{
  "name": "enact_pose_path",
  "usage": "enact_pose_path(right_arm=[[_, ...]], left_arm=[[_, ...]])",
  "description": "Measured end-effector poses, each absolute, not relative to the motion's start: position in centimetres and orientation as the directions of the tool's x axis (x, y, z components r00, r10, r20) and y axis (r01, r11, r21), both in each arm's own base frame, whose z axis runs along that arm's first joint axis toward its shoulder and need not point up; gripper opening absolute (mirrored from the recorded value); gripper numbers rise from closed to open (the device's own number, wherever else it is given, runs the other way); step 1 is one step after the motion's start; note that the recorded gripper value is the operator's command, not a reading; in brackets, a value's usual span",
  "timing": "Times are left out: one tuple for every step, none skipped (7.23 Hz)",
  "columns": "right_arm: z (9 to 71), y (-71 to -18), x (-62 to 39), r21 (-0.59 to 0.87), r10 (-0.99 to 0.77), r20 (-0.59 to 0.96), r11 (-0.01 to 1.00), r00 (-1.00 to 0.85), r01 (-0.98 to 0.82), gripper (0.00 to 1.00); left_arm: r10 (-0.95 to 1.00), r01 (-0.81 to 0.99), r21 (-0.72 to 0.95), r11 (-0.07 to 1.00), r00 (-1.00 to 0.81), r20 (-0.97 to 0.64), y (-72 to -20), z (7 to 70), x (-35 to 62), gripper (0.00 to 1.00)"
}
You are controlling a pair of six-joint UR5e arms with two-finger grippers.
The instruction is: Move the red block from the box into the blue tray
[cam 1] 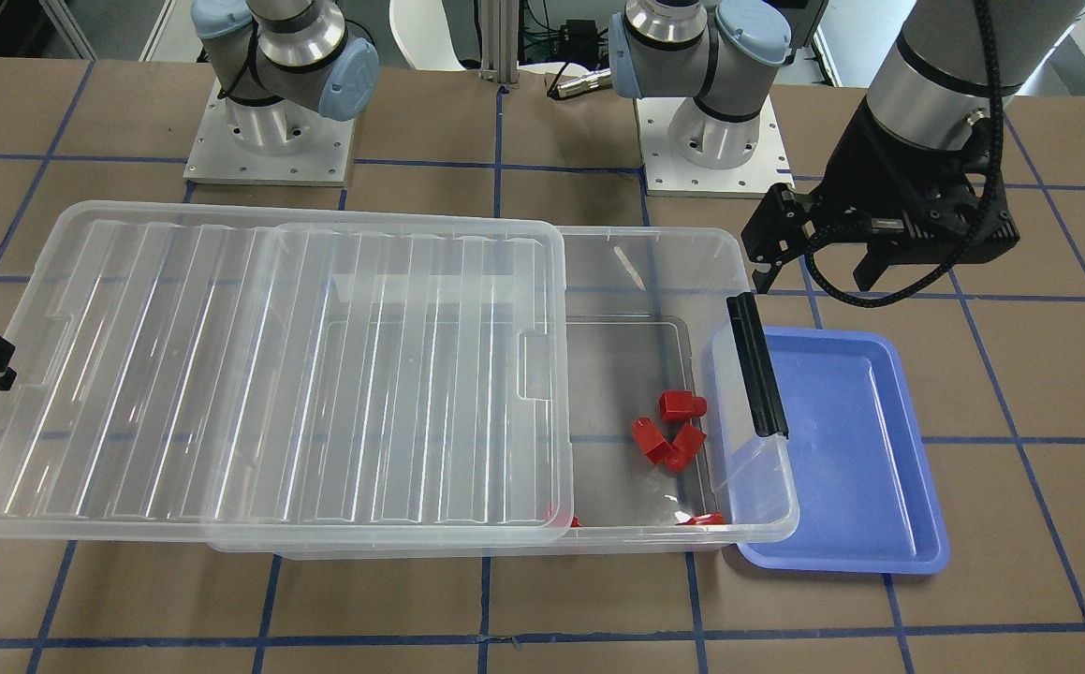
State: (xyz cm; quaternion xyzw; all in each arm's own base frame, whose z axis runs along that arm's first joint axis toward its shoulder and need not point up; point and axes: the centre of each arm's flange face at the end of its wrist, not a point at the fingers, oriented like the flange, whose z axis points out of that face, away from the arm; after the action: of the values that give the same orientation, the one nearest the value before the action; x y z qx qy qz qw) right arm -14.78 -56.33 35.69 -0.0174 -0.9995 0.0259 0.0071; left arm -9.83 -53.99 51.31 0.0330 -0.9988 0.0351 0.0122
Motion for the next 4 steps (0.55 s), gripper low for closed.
enact_pose_path(right_arm=[[36.2,-56.5,-14.2,-0.061,0.028,0.013,0.998,-1.000,0.027,1.00],[37.2,-57.0,-13.4,-0.074,0.013,0.017,0.997,-1.000,0.012,1.00],[38.8,-57.3,-12.5,-0.082,-0.001,0.022,0.997,-1.000,-0.003,1.00],[41.5,-57.2,-11.7,-0.076,-0.011,0.019,0.997,-1.000,-0.012,1.00]], left_arm=[[-0.067,-0.069,-0.069,0.995,-0.997,0.027,-54.0,51.3,-9.9,1.00],[-0.069,-0.071,-0.065,0.995,-0.997,0.027,-54.0,51.1,-10.1,1.00],[-0.079,-0.080,-0.056,0.995,-0.996,0.028,-53.9,50.7,-11.1,1.00],[-0.102,-0.103,-0.054,0.993,-0.994,0.030,-53.7,49.8,-12.8,1.00]])
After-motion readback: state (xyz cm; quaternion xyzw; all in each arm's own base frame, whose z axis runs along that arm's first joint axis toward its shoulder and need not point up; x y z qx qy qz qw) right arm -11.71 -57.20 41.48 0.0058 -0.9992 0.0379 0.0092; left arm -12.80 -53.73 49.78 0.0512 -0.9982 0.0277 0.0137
